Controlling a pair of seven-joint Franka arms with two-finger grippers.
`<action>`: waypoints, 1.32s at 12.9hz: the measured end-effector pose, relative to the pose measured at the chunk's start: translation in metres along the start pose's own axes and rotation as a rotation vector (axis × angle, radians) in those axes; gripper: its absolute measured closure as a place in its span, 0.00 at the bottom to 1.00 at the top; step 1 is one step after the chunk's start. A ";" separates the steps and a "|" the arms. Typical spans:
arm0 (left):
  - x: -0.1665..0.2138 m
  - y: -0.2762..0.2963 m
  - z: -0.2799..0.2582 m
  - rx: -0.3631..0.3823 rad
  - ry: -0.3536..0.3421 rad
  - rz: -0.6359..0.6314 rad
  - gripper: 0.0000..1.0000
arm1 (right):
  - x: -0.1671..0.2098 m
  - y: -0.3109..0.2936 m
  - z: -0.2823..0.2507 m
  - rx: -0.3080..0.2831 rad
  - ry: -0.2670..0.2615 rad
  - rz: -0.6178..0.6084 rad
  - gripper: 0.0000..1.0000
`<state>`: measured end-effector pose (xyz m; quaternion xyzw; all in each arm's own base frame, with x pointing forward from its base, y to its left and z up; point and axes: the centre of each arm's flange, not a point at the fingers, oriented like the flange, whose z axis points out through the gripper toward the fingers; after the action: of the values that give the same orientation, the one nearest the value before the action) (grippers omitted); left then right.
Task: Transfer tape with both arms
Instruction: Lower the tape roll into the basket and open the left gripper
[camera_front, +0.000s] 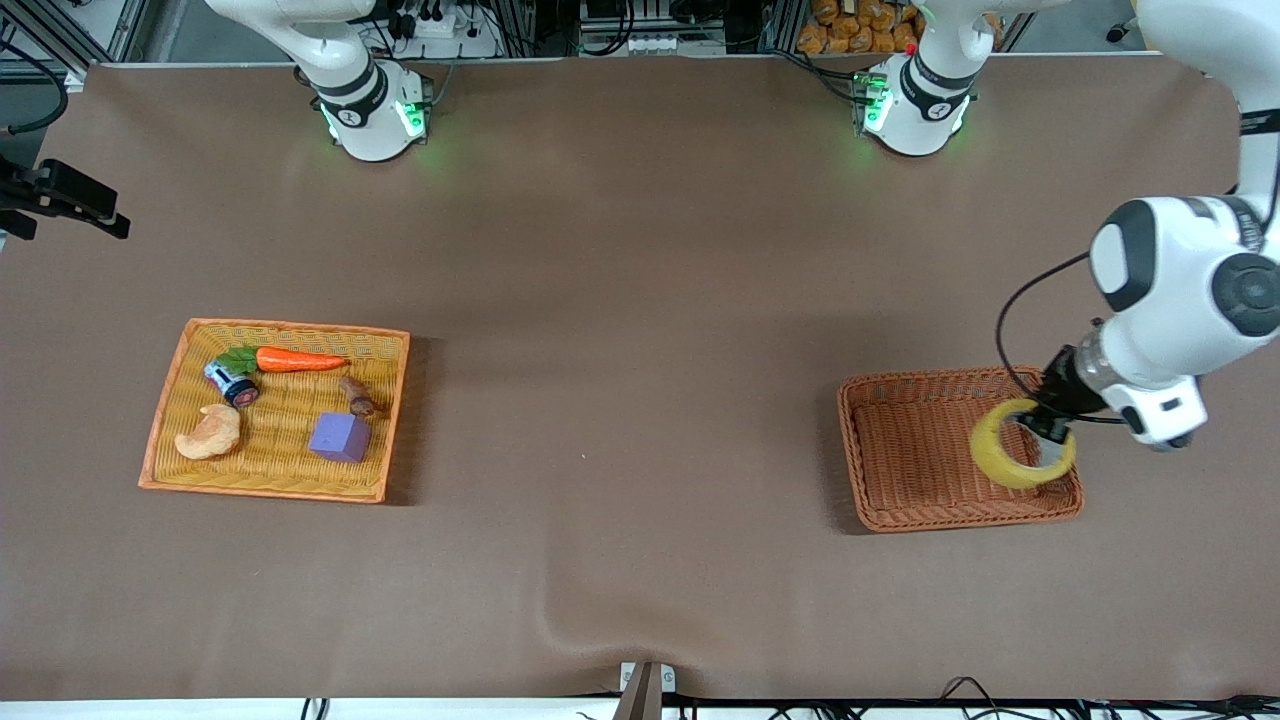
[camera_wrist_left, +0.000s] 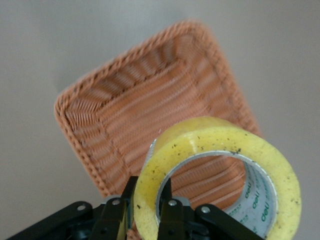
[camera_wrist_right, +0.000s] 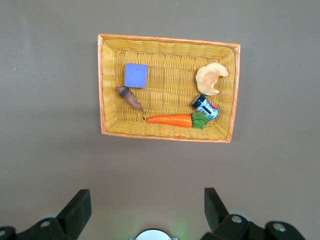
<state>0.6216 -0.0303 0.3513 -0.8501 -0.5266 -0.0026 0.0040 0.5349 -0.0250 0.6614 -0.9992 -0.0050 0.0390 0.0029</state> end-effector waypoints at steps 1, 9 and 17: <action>-0.015 0.003 0.018 0.026 -0.016 0.026 0.78 | 0.000 -0.003 0.000 -0.001 0.001 -0.010 0.00; -0.024 0.026 0.100 0.109 -0.013 0.050 0.78 | 0.001 -0.002 0.001 -0.001 0.002 -0.012 0.00; -0.012 0.027 0.093 0.100 0.017 0.047 0.40 | 0.001 -0.002 0.001 0.000 -0.001 -0.014 0.00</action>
<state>0.6410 -0.0521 0.2576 -0.8610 -0.5058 0.0164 0.0511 0.5354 -0.0228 0.6600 -0.9991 -0.0120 0.0393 0.0031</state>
